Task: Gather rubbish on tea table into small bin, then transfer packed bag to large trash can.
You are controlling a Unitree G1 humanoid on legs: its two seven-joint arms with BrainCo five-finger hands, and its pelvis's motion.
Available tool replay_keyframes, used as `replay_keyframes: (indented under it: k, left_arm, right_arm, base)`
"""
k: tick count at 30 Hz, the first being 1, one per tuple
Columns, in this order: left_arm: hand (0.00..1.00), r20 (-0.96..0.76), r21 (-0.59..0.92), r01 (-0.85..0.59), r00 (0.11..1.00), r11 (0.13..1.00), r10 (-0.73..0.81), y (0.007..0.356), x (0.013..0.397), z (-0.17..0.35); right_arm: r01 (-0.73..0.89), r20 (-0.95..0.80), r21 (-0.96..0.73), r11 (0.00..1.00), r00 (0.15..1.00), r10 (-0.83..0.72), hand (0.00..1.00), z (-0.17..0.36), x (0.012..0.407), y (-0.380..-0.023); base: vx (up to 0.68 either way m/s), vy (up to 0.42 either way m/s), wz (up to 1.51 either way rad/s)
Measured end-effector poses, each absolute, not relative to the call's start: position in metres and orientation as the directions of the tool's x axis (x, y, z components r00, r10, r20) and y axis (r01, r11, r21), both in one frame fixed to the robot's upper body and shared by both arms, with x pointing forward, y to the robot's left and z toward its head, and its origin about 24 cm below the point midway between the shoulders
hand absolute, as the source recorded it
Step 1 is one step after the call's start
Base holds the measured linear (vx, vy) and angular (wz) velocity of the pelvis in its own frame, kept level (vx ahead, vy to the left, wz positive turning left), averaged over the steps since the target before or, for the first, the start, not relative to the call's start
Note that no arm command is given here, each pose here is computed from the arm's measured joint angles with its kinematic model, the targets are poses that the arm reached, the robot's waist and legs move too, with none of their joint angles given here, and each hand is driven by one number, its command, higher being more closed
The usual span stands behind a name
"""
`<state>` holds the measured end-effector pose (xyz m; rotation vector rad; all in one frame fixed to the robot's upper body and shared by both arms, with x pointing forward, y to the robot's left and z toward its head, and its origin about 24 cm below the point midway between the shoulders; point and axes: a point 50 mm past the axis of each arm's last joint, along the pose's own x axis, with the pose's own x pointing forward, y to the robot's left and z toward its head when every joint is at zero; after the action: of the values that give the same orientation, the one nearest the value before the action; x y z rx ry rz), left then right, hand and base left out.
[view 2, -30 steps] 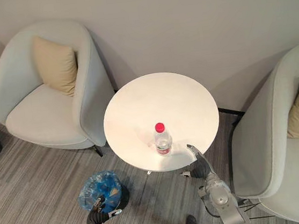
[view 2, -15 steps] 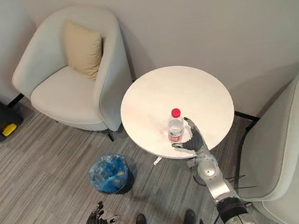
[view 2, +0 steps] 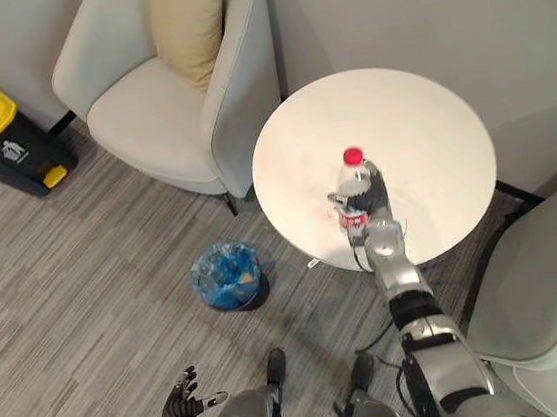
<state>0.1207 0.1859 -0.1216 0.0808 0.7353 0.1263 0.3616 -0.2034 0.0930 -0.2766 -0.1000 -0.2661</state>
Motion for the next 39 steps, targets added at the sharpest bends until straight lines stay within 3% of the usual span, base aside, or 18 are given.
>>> replay_keyframes:
  k: [5,10,16,29,39]
  left_arm:
    - [0.0,-0.628,0.106,-0.104,0.764,0.989,0.148,0.185,0.131,-0.117]
    - [0.0,-0.626,0.113,-0.114,0.763,0.987,0.161,0.186,0.131,-0.116]
    - [0.0,-0.626,0.118,-0.126,0.761,0.985,0.172,0.189,0.13,-0.116]
    - [0.0,-0.642,0.12,-0.16,0.74,0.98,0.199,0.187,0.125,-0.12]
    - [0.0,-0.662,0.139,-0.152,0.72,0.978,0.206,0.193,0.124,-0.125]
  right_arm:
    - [0.304,0.197,-0.25,0.919,0.945,-0.259,1.0,0.119,0.37,-0.214]
    - [0.271,0.263,-0.241,0.932,0.942,-0.206,1.0,0.131,0.365,-0.202]
    - [0.191,0.377,-0.242,0.951,0.922,-0.09,1.0,0.129,0.324,-0.182]
    - [0.011,0.268,-0.295,0.955,0.961,0.071,1.0,0.069,0.256,-0.145]
    - [-0.016,0.243,-0.29,0.957,0.966,0.09,1.0,0.063,0.253,-0.14]
  base:
    - [-0.01,0.007,0.02]
    - [-0.04,0.015,-0.03]
    - [0.01,0.004,0.0]
    - [0.03,0.011,0.54]
    - [0.1,0.104,0.5]
